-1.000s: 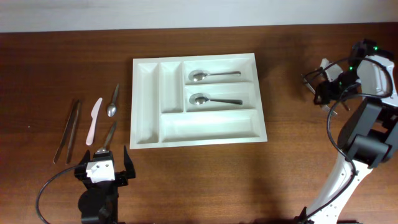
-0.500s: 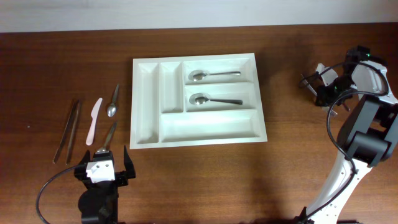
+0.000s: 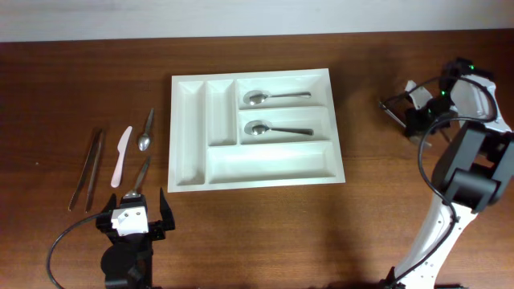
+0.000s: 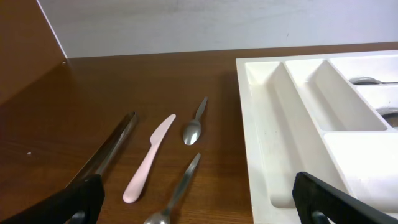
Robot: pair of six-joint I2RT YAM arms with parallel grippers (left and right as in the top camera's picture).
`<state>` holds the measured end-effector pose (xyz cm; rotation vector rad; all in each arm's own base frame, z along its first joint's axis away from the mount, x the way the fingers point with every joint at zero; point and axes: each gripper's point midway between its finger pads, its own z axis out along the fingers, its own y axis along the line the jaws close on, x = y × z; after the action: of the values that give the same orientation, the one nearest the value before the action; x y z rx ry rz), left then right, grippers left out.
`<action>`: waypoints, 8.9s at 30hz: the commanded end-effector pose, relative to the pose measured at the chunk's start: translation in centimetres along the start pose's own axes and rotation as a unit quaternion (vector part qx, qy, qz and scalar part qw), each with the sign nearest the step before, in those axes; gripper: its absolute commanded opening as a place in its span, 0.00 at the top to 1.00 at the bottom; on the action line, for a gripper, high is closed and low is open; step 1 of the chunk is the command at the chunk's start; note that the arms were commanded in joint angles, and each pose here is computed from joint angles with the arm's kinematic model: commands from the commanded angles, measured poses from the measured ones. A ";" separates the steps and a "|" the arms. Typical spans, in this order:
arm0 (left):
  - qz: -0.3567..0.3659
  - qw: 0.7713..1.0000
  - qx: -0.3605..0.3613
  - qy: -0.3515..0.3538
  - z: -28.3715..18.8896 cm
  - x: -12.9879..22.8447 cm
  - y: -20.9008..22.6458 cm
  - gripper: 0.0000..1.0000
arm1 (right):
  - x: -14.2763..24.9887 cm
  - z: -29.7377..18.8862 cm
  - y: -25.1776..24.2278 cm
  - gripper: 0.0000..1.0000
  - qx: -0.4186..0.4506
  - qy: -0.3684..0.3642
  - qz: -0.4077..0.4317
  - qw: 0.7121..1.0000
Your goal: Pack container
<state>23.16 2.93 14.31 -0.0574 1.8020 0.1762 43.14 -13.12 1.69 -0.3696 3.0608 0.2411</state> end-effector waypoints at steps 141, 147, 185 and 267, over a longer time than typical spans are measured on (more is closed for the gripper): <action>0.008 1.000 0.002 -0.001 0.0 0.1 0.0 0.01 | -12.3 -11.3 -0.5 0.96 0.069 -0.190 -0.053 0.978; 0.008 1.000 0.002 -0.001 0.0 0.1 0.0 0.01 | -14.8 -17.6 9.2 0.96 0.057 -0.238 -0.137 0.960; 0.008 1.000 0.002 -0.001 0.0 0.1 0.0 0.01 | -9.0 -2.2 33.5 0.96 -0.060 0.012 -0.345 0.937; -0.044 0.999 -0.008 -0.019 -2.4 -7.1 1.0 0.01 | -8.3 -25.0 6.8 0.01 0.089 -0.249 0.149 0.953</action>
<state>22.81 3.05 16.19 -0.1110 1.8104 0.1451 49.11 -8.34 27.48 0.1292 2.6010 0.0543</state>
